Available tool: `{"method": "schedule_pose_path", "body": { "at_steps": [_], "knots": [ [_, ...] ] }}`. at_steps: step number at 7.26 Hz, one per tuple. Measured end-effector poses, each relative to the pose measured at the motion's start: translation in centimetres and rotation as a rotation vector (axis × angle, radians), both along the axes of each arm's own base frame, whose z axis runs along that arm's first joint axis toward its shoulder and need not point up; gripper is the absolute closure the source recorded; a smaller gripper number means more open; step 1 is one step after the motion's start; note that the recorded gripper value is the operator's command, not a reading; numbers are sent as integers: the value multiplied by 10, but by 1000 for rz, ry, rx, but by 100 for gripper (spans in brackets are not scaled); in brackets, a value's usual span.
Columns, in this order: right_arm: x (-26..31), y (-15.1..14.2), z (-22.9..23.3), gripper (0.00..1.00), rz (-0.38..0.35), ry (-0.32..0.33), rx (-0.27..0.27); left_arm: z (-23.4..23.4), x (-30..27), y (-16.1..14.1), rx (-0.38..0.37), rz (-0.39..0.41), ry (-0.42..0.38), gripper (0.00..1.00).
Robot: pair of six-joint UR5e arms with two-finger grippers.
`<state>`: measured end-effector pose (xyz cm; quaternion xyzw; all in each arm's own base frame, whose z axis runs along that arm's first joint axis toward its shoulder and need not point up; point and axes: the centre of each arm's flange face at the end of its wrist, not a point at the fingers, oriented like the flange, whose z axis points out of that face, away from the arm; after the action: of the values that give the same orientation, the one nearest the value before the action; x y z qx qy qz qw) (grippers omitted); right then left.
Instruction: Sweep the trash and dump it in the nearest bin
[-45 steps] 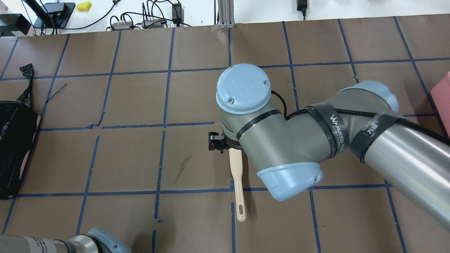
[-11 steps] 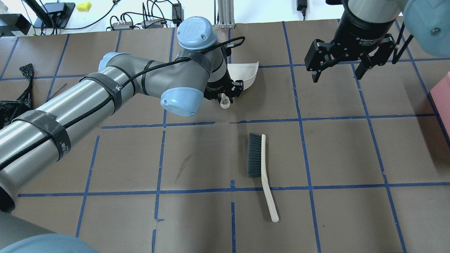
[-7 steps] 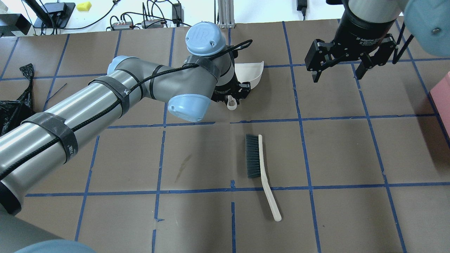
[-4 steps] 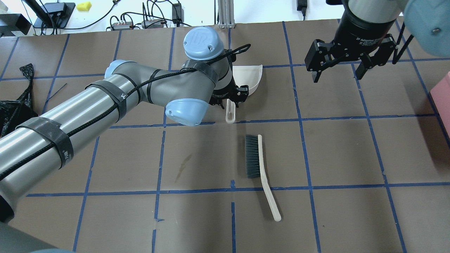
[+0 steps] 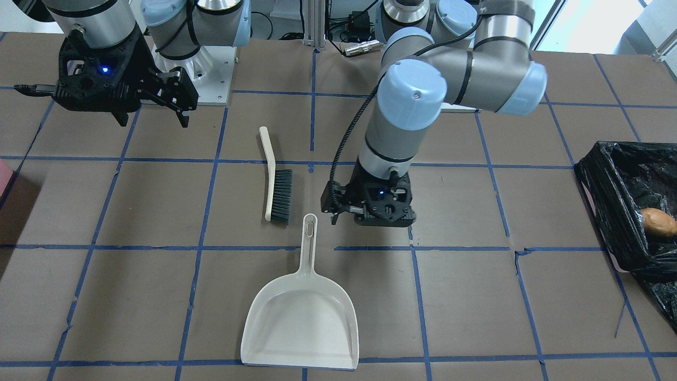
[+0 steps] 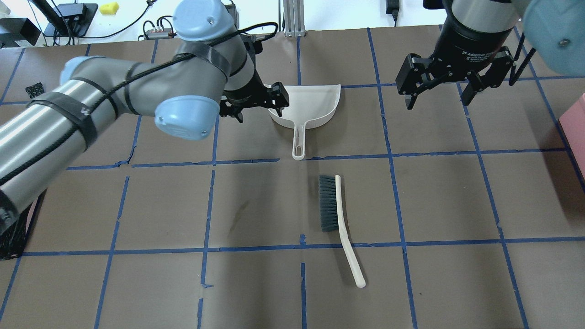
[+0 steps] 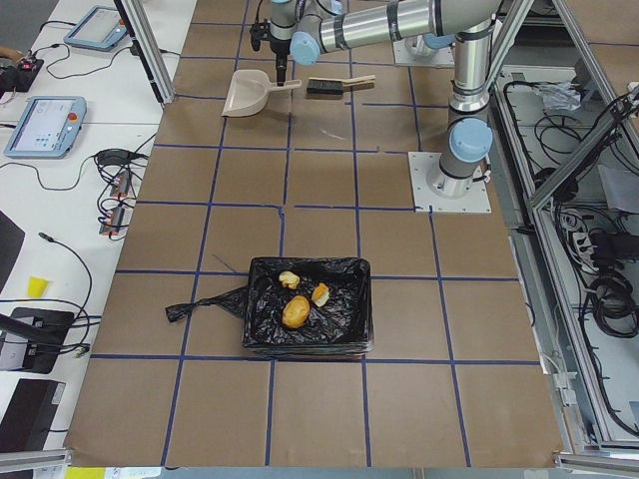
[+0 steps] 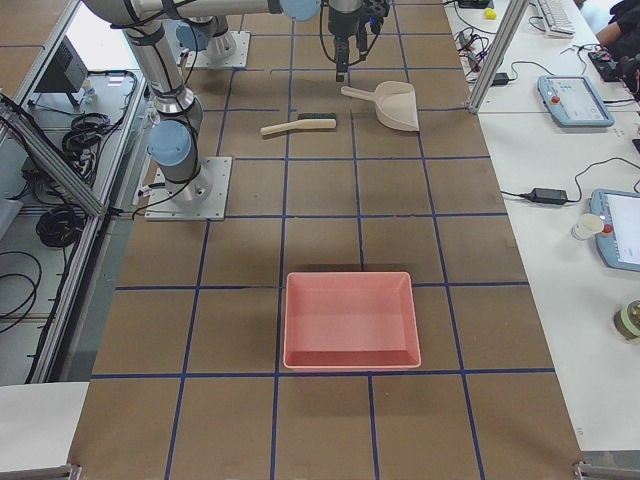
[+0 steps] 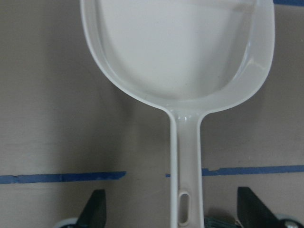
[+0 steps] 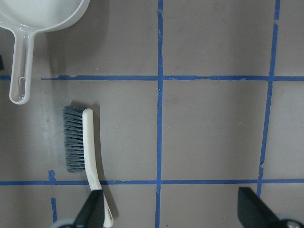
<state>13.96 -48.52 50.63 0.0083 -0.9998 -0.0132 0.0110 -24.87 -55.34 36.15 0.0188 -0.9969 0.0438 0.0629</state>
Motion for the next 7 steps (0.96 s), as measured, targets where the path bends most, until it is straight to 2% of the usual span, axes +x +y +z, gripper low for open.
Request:
{"method": "schedule_pose_path", "body": {
  "at_steps": [2,4,6,7],
  "knots": [
    [0,0,0,0,0,-1,-2,64,66,32,72,-20,-37,0],
    [0,0,0,0,0,-2,-3,126,116,63,125,-37,-121,0],
    [0,0,1,0,0,-2,-4,175,142,75,175,-33,-148,0],
    [0,1,2,0,0,-2,-6,179,146,76,183,-31,-150,0]
  ]
}}
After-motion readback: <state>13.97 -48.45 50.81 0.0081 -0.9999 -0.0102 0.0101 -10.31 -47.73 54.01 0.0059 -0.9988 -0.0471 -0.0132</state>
